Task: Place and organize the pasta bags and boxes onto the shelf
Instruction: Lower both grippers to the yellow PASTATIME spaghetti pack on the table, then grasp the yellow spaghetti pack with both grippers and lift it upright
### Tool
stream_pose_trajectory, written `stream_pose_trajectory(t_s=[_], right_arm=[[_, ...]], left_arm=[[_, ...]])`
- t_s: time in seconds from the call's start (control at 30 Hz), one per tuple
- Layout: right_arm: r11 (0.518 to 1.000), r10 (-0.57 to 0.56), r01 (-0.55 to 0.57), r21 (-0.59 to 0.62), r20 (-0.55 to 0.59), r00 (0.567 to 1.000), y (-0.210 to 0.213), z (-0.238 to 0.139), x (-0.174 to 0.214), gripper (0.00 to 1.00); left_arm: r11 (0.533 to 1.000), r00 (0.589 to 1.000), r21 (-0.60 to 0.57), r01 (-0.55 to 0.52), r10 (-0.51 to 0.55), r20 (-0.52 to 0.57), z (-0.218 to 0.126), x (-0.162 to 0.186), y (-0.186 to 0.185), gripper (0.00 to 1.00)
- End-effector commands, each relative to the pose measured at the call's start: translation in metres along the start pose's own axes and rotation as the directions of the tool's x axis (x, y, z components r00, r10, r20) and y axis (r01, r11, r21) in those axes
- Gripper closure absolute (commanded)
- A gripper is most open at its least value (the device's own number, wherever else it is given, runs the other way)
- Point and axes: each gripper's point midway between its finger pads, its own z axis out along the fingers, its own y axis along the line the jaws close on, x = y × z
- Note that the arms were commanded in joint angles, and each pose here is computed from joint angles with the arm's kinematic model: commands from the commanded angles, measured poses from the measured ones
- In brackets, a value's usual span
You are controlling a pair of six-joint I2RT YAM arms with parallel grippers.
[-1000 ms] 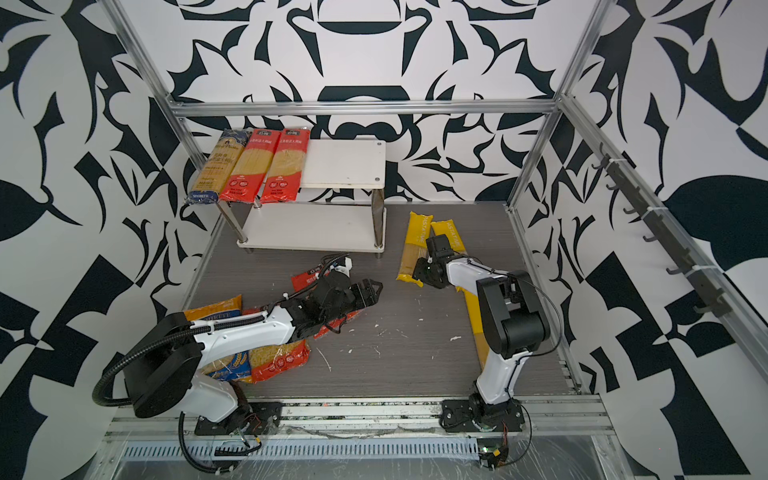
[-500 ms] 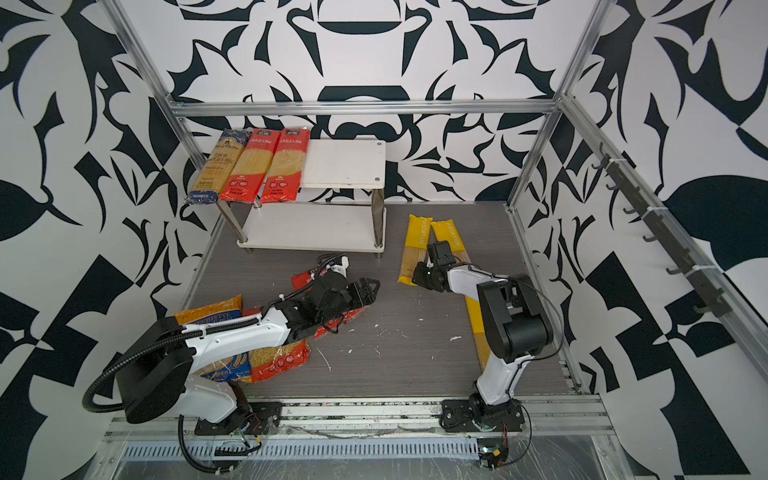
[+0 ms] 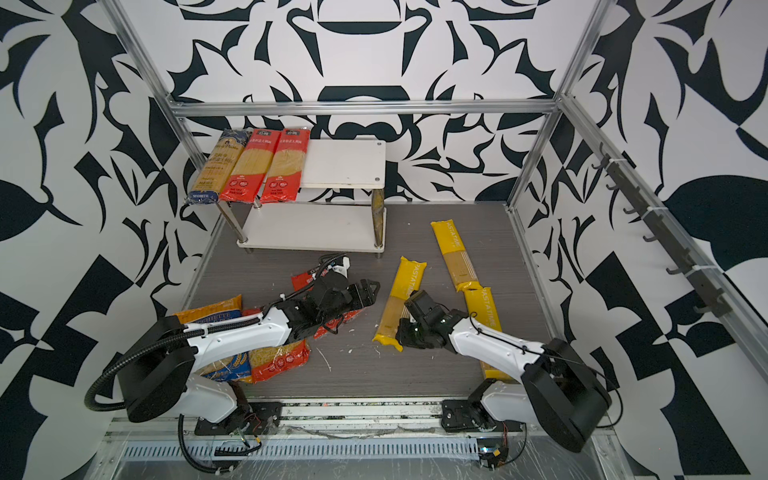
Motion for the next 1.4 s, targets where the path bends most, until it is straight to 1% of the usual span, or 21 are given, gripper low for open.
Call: stream_pose_trajectory(t_s=[0.0, 0.03, 0.1, 0.17, 0.2, 0.27, 0.37, 0.47, 0.53, 0.6, 0.67, 0.73, 0.8, 0.9, 0.97, 1.03, 1.07, 1.2, 1.3, 1.37], right_arm=[[0.999, 0.033, -0.032, -0.023, 0.032, 0.999, 0.000, -0.022, -0.012, 0.60], [0.998, 0.052, -0.050, -0.032, 0.051, 0.997, -0.005, -0.026, -0.022, 0.58], [0.990, 0.113, -0.105, -0.090, 0.097, 0.989, -0.016, -0.031, -0.047, 0.56], [0.971, 0.199, -0.171, -0.169, 0.163, 0.966, -0.030, -0.033, -0.077, 0.53], [0.964, 0.221, -0.182, -0.194, 0.199, 0.955, -0.035, -0.034, -0.091, 0.53], [0.954, 0.263, -0.215, -0.211, 0.232, 0.937, -0.047, -0.028, -0.113, 0.51], [0.940, 0.300, -0.241, -0.240, 0.251, 0.921, -0.052, -0.015, -0.139, 0.49], [0.928, 0.334, -0.271, -0.255, 0.248, 0.910, -0.055, 0.003, -0.154, 0.48], [0.917, 0.359, -0.293, -0.272, 0.240, 0.902, -0.055, 0.012, -0.159, 0.46], [0.911, 0.373, -0.305, -0.279, 0.238, 0.897, -0.052, 0.021, -0.164, 0.45], [0.917, 0.368, -0.309, -0.251, 0.235, 0.900, -0.051, 0.030, -0.163, 0.45], [0.930, 0.345, -0.301, -0.212, 0.217, 0.913, -0.045, 0.042, -0.159, 0.45], [0.932, 0.343, -0.304, -0.197, 0.205, 0.917, -0.045, 0.050, -0.155, 0.48], [0.928, 0.343, -0.291, -0.233, 0.226, 0.912, -0.041, 0.049, -0.156, 0.63], [0.926, 0.314, -0.242, -0.289, 0.238, 0.919, -0.030, 0.044, -0.161, 0.75], [0.920, 0.279, -0.185, -0.345, 0.247, 0.928, -0.016, 0.037, -0.165, 0.85], [0.918, 0.259, -0.154, -0.365, 0.260, 0.930, -0.011, 0.032, -0.167, 0.89], [0.918, 0.175, -0.021, -0.396, 0.357, 0.917, 0.005, 0.006, -0.173, 0.95], [0.909, 0.118, 0.079, -0.410, 0.434, 0.893, 0.015, -0.014, -0.175, 1.00], [0.896, 0.090, 0.140, -0.422, 0.482, 0.872, 0.023, -0.027, -0.176, 1.00]], left_arm=[[0.999, 0.997, -0.025, -0.045, 0.043, -0.071, 0.007, 0.011, 0.001, 0.17], [0.998, 0.994, -0.026, -0.056, 0.053, -0.099, 0.009, 0.015, 0.000, 0.18], [0.997, 0.983, -0.016, -0.081, 0.077, -0.165, 0.013, 0.026, -0.002, 0.19], [0.995, 0.966, 0.000, -0.101, 0.098, -0.240, 0.019, 0.040, -0.003, 0.20], [0.994, 0.956, 0.008, -0.105, 0.104, -0.273, 0.022, 0.047, -0.004, 0.20], [0.992, 0.930, 0.024, -0.126, 0.127, -0.344, 0.030, 0.059, -0.007, 0.21], [0.987, 0.887, 0.042, -0.157, 0.160, -0.433, 0.042, 0.076, -0.007, 0.21], [0.990, 0.866, 0.044, -0.136, 0.140, -0.480, 0.054, 0.082, 0.001, 0.24], [0.994, 0.861, 0.048, -0.098, 0.109, -0.497, 0.061, 0.084, 0.005, 0.27], [0.995, 0.855, 0.047, -0.085, 0.097, -0.510, 0.067, 0.086, 0.008, 0.30], [0.995, 0.844, 0.057, -0.084, 0.102, -0.527, 0.073, 0.091, 0.008, 0.32], [0.995, 0.835, 0.064, -0.075, 0.098, -0.542, 0.079, 0.096, 0.009, 0.35], [0.996, 0.829, 0.072, -0.053, 0.084, -0.553, 0.084, 0.097, 0.010, 0.39], [0.996, 0.824, 0.080, -0.031, 0.071, -0.562, 0.087, 0.096, 0.012, 0.46], [0.995, 0.826, 0.094, -0.019, 0.068, -0.560, 0.085, 0.092, 0.012, 0.49], [0.993, 0.830, 0.118, -0.011, 0.075, -0.553, 0.082, 0.087, 0.008, 0.49], [0.991, 0.832, 0.130, -0.011, 0.081, -0.548, 0.079, 0.084, 0.005, 0.49], [0.983, 0.839, 0.180, -0.025, 0.119, -0.531, 0.065, 0.074, -0.007, 0.43], [0.974, 0.846, 0.225, -0.034, 0.147, -0.513, 0.050, 0.068, -0.016, 0.38], [0.967, 0.856, 0.253, -0.042, 0.165, -0.489, 0.041, 0.062, -0.020, 0.36]])
